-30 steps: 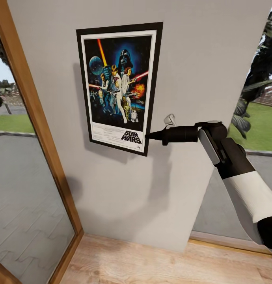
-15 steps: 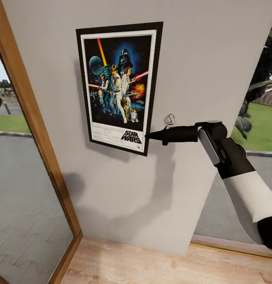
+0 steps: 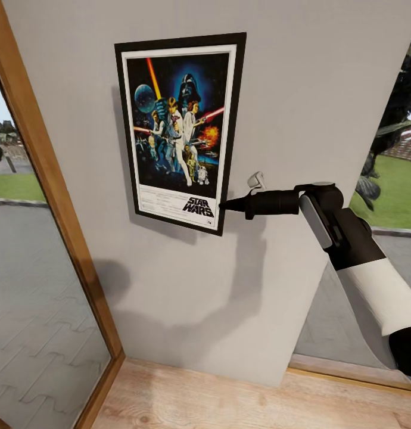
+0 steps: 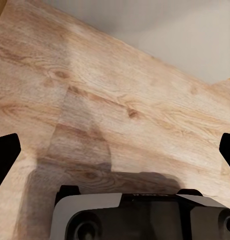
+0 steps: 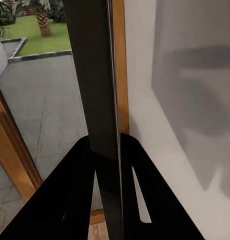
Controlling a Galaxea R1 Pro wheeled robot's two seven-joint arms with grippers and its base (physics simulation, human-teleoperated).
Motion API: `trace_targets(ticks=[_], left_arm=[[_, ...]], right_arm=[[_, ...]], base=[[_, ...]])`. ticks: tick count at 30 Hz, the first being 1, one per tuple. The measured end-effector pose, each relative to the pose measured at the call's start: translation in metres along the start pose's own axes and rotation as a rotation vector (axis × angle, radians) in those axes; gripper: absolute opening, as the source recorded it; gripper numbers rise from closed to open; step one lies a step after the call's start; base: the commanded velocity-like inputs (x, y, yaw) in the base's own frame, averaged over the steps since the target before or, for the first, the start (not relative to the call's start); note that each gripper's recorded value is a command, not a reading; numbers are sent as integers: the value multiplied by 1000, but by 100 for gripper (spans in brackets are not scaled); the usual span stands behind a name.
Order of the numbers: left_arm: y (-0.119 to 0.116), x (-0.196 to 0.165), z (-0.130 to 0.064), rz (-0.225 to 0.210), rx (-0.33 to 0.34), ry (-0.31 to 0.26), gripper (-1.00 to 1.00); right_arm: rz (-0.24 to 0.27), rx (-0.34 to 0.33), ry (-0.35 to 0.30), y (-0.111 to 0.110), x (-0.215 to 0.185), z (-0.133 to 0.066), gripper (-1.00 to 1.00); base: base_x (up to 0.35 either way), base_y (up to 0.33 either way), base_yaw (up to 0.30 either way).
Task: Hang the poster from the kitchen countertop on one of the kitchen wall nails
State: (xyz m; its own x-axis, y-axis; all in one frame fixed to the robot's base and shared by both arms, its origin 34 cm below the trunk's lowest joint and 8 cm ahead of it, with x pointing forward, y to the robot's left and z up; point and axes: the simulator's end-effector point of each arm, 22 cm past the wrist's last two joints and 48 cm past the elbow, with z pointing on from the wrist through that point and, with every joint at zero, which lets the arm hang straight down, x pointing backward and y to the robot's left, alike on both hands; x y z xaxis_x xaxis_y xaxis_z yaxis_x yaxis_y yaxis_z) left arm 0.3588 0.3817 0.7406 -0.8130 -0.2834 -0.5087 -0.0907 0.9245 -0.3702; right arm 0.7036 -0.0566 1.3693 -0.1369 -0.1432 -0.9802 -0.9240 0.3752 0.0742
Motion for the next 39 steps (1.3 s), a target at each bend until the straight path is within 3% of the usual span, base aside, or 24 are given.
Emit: trace_targets(ticks=[39], left_arm=[[0,0,0,0,-1,0,100]], right_arm=[[-2,1,-1,0,-1,0,-100]], base=[[54,0,0]])
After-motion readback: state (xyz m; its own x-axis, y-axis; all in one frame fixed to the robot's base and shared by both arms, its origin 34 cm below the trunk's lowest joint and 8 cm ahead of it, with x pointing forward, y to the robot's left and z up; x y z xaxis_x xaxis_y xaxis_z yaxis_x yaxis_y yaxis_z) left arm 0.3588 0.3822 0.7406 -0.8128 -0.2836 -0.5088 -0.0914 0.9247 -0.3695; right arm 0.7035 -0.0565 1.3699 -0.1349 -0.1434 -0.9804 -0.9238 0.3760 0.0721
